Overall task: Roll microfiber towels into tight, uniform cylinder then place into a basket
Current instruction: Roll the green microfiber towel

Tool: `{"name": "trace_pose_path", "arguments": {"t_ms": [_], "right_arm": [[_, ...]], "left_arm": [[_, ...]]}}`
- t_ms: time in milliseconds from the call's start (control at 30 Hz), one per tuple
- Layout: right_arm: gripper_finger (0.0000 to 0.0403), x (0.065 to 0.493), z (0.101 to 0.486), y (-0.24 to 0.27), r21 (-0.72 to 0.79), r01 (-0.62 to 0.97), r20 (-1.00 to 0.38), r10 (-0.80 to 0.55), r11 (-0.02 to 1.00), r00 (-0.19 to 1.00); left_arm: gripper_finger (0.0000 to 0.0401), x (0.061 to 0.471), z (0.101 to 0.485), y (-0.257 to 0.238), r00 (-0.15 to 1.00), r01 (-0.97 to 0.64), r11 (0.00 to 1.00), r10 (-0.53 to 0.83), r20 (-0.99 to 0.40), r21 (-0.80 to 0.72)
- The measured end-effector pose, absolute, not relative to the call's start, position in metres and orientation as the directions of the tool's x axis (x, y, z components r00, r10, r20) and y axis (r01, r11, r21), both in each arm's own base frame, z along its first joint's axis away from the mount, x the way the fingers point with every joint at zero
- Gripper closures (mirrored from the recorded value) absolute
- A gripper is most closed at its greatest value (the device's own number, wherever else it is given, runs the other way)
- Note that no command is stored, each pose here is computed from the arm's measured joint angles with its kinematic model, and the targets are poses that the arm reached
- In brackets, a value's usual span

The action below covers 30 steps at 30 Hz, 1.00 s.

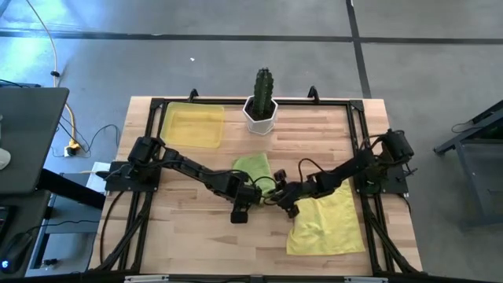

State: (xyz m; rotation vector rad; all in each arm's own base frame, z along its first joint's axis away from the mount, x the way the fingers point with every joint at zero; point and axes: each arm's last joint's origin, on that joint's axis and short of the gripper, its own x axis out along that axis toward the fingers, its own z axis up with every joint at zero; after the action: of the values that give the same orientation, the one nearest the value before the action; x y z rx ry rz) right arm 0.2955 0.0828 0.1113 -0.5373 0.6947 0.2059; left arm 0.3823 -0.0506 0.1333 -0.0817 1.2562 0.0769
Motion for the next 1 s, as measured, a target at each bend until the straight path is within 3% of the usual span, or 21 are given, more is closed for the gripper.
{"name": "trace_pose_path", "arguments": {"t_ms": [267, 567, 700, 833, 1000], "right_arm": [[0.0284, 0.295, 0.109, 0.079, -0.369, -0.371, -0.681, 0.024, 0.852, 0.732], [0.0207, 0.296, 0.107, 0.067, -0.251, -0.321, -0.708, 0.053, 0.913, 0.704], [0.0196, 0.296, 0.106, 0.063, -0.201, -0.289, -0.723, 0.057, 0.936, 0.689], [0.0216, 0.296, 0.104, 0.059, -0.162, -0.254, -0.734, 0.056, 0.954, 0.677], [0.0286, 0.297, 0.103, 0.056, -0.128, -0.218, -0.738, 0.054, 0.967, 0.673]], "left_arm": [[0.0378, 0.383, 0.133, -0.046, 0.307, -0.107, 0.994, 0.013, -0.952, -0.021], [0.0378, 0.385, 0.133, -0.045, 0.323, -0.110, 0.993, -0.005, -0.946, -0.043], [0.0378, 0.385, 0.133, -0.045, 0.323, -0.110, 0.993, -0.008, -0.946, -0.046], [0.0378, 0.385, 0.133, -0.046, 0.323, -0.111, 0.993, -0.010, -0.946, -0.048], [0.0378, 0.385, 0.133, -0.046, 0.321, -0.131, 0.989, -0.025, -0.947, -0.070]]}}
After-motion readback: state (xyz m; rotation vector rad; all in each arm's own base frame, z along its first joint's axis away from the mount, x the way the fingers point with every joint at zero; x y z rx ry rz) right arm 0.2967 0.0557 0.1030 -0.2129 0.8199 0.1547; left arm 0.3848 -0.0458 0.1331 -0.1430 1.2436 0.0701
